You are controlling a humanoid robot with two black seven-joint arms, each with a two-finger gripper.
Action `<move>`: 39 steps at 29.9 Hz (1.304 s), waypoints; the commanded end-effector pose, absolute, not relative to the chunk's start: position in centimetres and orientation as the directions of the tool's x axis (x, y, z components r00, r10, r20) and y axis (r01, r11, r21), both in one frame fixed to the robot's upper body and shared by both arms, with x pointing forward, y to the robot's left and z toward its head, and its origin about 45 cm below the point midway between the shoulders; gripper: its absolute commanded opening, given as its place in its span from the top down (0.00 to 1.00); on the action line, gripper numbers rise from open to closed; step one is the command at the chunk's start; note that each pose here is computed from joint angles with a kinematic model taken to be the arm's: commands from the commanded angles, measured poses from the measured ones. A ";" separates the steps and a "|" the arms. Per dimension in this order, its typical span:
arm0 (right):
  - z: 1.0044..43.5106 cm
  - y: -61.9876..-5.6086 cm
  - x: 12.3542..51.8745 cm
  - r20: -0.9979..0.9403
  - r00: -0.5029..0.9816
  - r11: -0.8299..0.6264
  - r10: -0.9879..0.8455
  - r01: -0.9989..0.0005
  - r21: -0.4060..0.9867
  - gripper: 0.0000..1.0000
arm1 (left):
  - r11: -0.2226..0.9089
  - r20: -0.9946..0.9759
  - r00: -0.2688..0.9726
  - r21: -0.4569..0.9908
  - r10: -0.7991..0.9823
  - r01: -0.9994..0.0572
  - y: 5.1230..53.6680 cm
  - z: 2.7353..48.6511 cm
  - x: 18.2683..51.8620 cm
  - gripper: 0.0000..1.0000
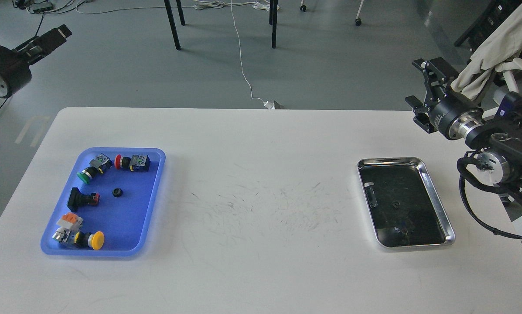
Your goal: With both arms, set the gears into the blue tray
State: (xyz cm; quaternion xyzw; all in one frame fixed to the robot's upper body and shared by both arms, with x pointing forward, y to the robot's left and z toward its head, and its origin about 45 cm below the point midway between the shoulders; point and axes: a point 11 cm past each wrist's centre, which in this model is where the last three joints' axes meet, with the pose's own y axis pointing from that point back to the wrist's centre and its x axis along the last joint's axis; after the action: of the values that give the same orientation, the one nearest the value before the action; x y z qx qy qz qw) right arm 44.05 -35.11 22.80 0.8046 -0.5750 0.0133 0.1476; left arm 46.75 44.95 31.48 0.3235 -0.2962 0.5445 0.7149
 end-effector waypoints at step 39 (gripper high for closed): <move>23.9 -37.2 39.6 0.544 0.651 -0.478 -0.530 -0.759 0.442 0.02 | 0.076 0.183 0.072 -0.012 0.980 -0.997 40.5 25.8 47.6 0.02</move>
State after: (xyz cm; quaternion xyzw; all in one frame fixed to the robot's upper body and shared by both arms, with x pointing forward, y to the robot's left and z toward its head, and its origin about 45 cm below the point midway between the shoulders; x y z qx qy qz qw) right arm 39.90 -37.42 24.20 0.8462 -0.4169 0.1333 0.3041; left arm 47.73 40.29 26.19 0.0559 -0.0725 0.6700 0.7367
